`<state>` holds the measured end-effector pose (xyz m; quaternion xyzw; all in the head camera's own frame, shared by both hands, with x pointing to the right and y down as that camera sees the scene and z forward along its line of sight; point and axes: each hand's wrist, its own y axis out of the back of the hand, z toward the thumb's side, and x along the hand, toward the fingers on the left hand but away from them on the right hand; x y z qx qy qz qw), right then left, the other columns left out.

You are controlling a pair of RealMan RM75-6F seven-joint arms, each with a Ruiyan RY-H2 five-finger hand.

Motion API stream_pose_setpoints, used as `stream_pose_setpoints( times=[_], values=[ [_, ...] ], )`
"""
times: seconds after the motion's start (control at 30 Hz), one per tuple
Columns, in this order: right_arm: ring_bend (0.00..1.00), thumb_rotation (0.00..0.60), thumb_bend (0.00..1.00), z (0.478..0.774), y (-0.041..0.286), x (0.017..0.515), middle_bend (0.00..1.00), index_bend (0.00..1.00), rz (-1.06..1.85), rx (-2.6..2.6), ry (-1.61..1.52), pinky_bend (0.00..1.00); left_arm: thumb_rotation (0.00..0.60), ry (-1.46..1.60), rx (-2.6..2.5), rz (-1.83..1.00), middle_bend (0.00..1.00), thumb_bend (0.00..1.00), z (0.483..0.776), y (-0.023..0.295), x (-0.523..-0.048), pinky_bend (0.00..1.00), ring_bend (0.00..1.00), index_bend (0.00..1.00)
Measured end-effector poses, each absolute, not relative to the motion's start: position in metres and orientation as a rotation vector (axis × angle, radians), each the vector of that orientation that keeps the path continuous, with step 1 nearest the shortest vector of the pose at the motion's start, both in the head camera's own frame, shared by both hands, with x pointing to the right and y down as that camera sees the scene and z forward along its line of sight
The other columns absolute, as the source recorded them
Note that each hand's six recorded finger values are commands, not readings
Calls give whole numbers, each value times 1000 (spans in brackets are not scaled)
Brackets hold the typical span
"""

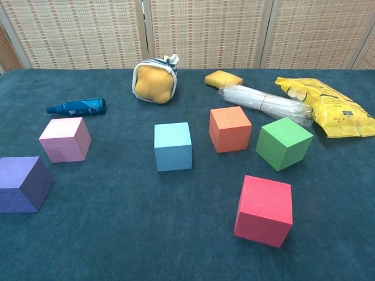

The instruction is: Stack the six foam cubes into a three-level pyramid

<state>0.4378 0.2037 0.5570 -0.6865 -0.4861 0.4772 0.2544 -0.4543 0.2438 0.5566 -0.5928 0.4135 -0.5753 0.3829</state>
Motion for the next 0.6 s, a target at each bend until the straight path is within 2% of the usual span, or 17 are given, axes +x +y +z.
stream_pose_setpoints(
  times=[0.27, 0.47, 0.6],
  values=[
    [39, 600, 306, 543, 200, 436, 119, 0, 1245, -1857, -1323, 73, 600, 1040, -1577, -1401, 109, 311, 553, 228, -444, 110, 44, 172],
    [39, 600, 307, 530, 188, 430, 119, 0, 1189, -1844, -1308, 73, 600, 956, -1700, -1322, 122, 308, 562, 192, -418, 128, 54, 172],
    [39, 600, 306, 523, 182, 427, 119, 0, 1167, -1833, -1300, 74, 600, 862, -1784, -1310, 122, 309, 578, 165, -396, 132, 54, 163]
  ],
)
